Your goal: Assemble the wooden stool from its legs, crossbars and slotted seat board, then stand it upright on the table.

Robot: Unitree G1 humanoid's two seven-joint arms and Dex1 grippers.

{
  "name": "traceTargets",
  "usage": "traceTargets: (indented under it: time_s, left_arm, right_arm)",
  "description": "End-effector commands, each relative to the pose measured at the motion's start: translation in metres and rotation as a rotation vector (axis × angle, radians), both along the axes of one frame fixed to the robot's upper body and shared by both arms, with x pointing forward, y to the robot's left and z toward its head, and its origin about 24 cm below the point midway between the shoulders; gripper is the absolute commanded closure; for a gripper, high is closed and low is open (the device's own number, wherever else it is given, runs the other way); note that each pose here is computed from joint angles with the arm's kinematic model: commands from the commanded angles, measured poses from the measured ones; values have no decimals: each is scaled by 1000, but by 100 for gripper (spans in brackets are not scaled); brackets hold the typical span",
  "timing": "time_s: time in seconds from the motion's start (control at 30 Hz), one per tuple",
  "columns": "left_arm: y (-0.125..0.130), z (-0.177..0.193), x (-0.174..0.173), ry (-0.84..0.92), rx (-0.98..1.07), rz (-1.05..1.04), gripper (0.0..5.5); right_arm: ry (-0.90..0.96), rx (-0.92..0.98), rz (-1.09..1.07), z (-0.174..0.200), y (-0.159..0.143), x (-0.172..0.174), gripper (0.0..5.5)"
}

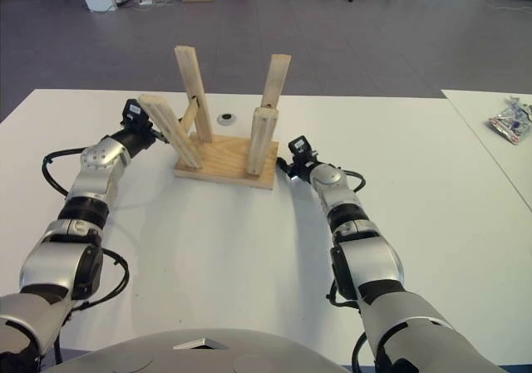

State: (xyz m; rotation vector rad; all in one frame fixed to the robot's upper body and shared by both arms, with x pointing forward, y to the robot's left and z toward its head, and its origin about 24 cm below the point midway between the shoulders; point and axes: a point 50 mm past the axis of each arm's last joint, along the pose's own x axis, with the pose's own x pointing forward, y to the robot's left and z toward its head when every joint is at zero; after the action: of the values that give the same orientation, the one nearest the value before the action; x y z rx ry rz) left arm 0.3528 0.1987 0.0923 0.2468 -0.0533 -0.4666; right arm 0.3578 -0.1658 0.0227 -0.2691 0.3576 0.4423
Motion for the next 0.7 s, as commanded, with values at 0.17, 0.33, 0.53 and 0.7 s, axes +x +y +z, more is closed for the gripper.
traceTargets:
  time_s: [0.17,0.33,0.53,0.7]
  left_arm:
    - [9,-47,-83,175,-14,17,67]
    - [70,-39,-108,179,38,254,67]
    - [51,-72,-149,365,119,204,67]
    - [20,-78,-144,401,127,80,67]
  right_arm:
    - [-89,20,140,8,3,-14,233]
    - [-75,5,168,6,-3,-31,233]
    - [-46,-6,210,-1,3,-49,233]
    - [-19,-54,273,-4,-2,-70,233]
